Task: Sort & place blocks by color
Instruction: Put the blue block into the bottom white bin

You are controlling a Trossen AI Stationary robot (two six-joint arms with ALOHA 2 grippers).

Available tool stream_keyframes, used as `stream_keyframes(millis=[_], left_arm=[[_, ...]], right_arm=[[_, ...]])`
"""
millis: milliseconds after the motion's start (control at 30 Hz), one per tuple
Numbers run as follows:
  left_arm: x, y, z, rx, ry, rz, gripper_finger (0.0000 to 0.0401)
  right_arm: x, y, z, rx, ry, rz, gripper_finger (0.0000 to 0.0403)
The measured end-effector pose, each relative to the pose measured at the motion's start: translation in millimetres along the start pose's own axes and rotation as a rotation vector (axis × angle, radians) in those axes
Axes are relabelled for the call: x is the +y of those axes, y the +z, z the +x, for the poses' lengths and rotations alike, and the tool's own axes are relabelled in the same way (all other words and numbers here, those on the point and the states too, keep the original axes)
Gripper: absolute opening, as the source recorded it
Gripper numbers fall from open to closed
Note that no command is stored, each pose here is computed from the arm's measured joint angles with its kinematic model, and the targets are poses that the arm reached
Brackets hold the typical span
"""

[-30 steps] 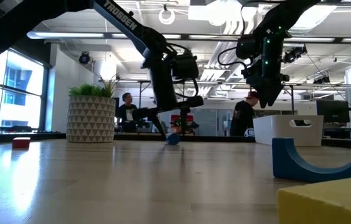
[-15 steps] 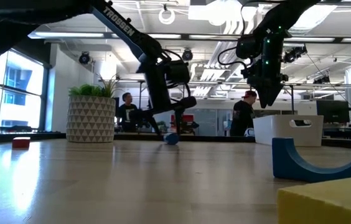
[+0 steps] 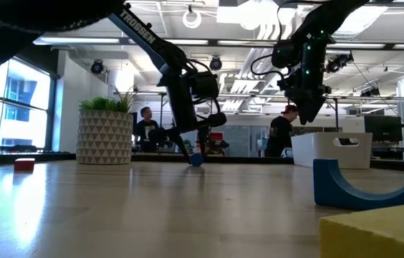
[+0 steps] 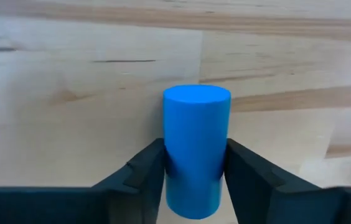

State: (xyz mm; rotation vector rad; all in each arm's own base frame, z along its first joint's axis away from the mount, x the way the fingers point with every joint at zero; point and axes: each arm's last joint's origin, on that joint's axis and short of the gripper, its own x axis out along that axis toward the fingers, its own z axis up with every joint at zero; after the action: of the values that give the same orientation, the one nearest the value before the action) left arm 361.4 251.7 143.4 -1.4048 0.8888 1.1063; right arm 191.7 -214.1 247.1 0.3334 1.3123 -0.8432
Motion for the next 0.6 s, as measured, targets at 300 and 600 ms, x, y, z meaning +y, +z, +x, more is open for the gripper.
stream_keyframes(millis=[300, 600], left_arm=[[-1.0, -1.5, -0.2, 0.036, -0.025, 0.185, 0.0095], [-18.0, -2.4, -13.1, 0.102, -0.186, 0.415, 0.0095]], right_arm=[[0.1, -0.2, 0.0, 0.002, 0.001, -0.015, 0.0210], [4.8, 3.7, -10.4, -0.003, 0.253, 0.112, 0.0190]])
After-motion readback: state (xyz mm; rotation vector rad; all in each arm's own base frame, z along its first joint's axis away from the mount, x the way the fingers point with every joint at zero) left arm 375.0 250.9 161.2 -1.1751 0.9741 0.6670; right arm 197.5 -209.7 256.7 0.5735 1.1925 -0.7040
